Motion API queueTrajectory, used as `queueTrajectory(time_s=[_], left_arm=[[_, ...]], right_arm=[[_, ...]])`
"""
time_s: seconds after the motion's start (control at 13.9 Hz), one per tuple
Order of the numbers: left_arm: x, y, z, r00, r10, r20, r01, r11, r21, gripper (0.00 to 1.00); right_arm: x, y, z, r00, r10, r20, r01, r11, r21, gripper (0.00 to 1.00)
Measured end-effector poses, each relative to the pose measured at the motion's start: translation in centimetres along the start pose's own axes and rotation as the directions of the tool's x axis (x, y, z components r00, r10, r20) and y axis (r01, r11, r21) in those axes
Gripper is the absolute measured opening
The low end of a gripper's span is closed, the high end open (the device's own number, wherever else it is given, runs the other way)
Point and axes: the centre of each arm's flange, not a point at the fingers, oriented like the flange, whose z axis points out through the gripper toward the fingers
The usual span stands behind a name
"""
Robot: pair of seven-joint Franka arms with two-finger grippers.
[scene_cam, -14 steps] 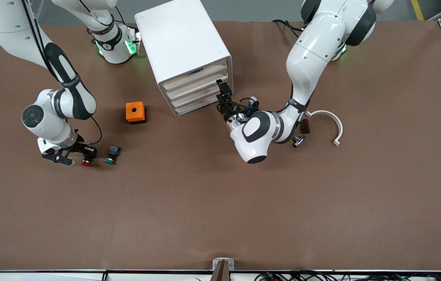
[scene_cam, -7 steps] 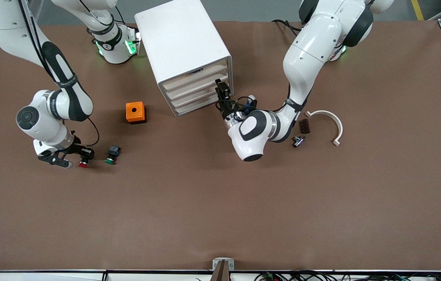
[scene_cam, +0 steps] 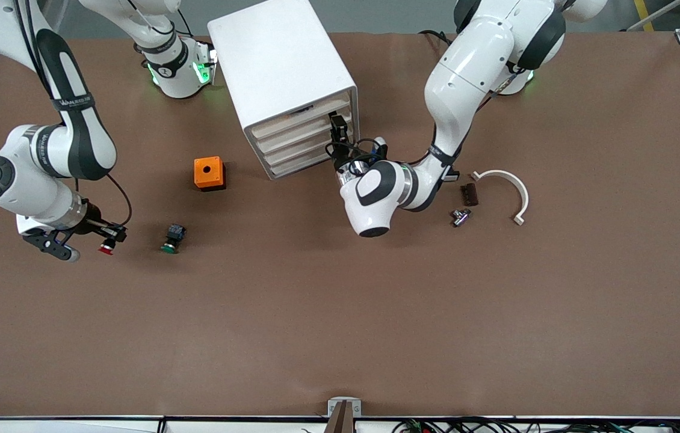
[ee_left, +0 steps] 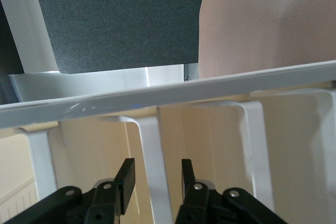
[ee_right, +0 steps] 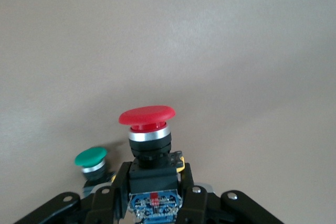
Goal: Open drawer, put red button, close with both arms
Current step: 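Lift the red button with the right gripper and carry it over the drawer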
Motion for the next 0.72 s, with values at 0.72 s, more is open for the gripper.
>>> queueTrajectory(time_s=[0.72], left_arm=[[0.2,0.5,0.6,1.0,-0.01,-0.008,0.01,1.0,0.01,0.18]], right_arm=[[-9.3,-13.9,-4.2,0.943,0.333,0.015,-0.333,0.942,0.045,0.41]])
